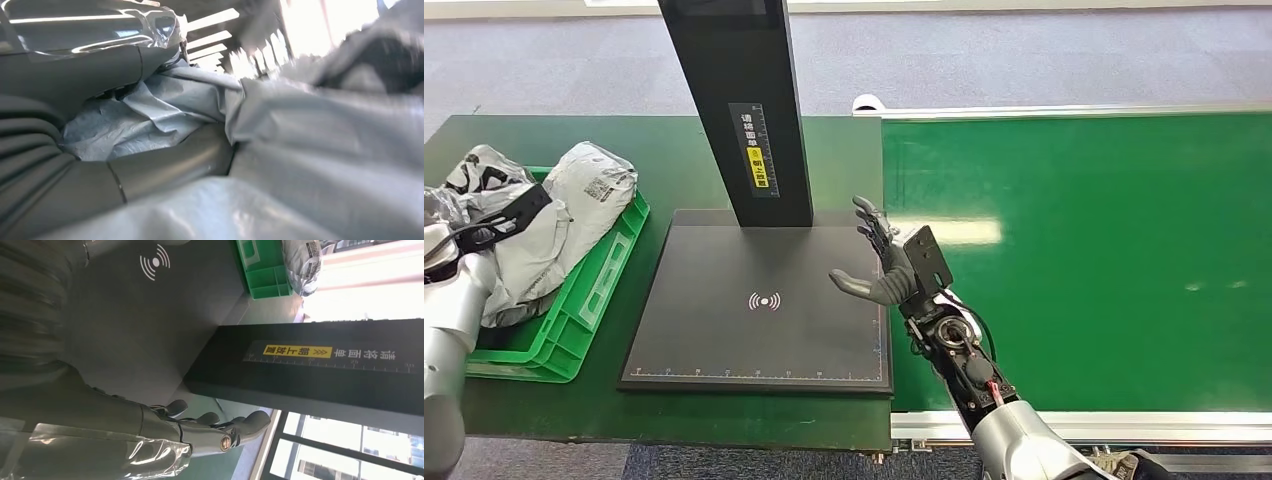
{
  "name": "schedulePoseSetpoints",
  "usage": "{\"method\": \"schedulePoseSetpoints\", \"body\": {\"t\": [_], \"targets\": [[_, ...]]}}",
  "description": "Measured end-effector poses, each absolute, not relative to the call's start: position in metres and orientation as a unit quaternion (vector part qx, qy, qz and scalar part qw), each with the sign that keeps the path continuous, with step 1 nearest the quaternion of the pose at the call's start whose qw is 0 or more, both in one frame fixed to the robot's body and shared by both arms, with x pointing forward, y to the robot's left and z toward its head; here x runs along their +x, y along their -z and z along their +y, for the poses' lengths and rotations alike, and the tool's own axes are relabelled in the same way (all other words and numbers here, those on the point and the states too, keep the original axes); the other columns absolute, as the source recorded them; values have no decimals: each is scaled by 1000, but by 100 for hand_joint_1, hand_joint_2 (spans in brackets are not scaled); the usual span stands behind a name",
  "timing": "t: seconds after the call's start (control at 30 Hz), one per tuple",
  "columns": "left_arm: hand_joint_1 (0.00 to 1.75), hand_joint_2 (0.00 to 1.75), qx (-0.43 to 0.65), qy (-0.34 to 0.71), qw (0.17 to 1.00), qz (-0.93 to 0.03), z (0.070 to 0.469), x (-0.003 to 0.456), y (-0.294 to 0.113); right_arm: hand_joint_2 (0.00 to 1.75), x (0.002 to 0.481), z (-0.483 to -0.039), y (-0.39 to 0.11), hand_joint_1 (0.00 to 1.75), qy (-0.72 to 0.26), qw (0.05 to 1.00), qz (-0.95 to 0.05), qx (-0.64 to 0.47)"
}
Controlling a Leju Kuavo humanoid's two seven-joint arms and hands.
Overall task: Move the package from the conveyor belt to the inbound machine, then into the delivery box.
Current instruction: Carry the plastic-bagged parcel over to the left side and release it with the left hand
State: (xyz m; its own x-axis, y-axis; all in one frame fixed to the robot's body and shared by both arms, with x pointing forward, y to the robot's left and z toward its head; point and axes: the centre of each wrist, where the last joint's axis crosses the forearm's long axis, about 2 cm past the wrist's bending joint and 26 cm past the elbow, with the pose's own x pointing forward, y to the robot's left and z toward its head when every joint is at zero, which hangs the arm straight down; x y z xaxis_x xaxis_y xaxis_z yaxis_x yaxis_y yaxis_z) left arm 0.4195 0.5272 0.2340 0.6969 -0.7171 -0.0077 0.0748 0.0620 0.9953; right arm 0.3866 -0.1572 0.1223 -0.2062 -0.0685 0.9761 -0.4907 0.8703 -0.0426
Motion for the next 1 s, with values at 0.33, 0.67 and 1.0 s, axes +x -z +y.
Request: {"method": "schedulePoseSetpoints", "body": {"t": [0.33,0.67,1.0], "targets": [[0,0,562,332,691,-310,535,415,-225,175,386,-157,-120,0,-180,610,-750,184],[0,175,596,144,512,-601,513,418,-229,175,383,-160,-118,0,-175,611,-749,186],[0,175,606,53,373,-701,492,411,-237,175,383,-162,-117,0,-168,607,-755,185]]}}
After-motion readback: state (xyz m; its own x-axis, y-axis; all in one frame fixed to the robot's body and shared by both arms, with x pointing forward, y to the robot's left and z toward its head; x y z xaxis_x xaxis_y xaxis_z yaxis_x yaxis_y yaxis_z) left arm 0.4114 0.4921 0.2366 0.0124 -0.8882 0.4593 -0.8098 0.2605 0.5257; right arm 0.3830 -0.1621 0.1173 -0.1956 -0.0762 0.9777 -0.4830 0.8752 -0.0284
